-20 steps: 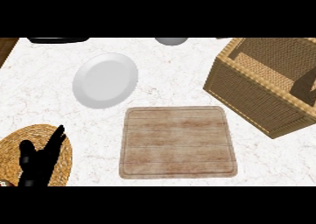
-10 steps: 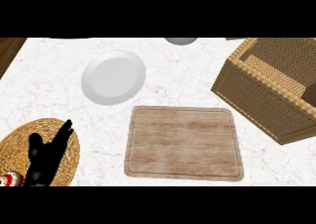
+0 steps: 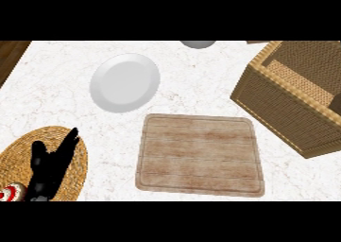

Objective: Pick the eggplant from the cutting board and place it in the basket

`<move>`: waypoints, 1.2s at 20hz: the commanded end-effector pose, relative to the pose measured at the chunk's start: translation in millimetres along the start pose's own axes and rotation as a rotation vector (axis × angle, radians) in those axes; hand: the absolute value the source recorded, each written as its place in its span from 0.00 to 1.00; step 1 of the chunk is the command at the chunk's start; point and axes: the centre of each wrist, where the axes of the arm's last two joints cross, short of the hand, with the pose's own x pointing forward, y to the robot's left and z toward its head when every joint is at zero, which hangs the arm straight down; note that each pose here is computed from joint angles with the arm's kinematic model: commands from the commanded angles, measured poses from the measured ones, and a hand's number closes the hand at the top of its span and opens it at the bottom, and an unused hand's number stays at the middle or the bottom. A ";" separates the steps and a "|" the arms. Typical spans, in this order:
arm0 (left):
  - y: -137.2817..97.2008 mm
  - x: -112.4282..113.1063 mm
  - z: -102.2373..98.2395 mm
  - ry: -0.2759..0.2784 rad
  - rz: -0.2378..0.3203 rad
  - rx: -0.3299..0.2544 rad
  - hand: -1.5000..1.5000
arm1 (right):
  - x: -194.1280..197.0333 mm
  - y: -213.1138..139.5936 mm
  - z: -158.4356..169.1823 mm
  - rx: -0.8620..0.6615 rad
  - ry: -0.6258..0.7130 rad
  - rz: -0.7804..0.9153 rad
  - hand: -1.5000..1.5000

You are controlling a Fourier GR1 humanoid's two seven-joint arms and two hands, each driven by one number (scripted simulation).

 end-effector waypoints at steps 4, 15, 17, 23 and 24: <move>-2.6 -23.0 12.2 0.088 0.003 -0.004 0.50 | -41.4 3.5 -24.5 0.000 0.043 -0.099 1.00; -2.4 -15.3 -3.9 0.061 0.002 -0.022 0.50 | -96.3 -5.5 -8.3 -0.059 0.114 0.187 1.00; -8.5 -9.3 0.5 0.075 0.009 -0.021 0.50 | -91.1 -20.6 -2.2 -0.037 0.082 0.239 0.00; 13.7 -10.2 -1.9 0.067 0.007 -0.008 0.50 | -114.0 -16.2 -10.5 -0.079 0.031 0.199 0.00; 7.8 -11.6 -3.6 0.069 0.009 -0.019 0.50 | -104.4 -22.1 -21.2 -0.095 0.014 0.198 0.00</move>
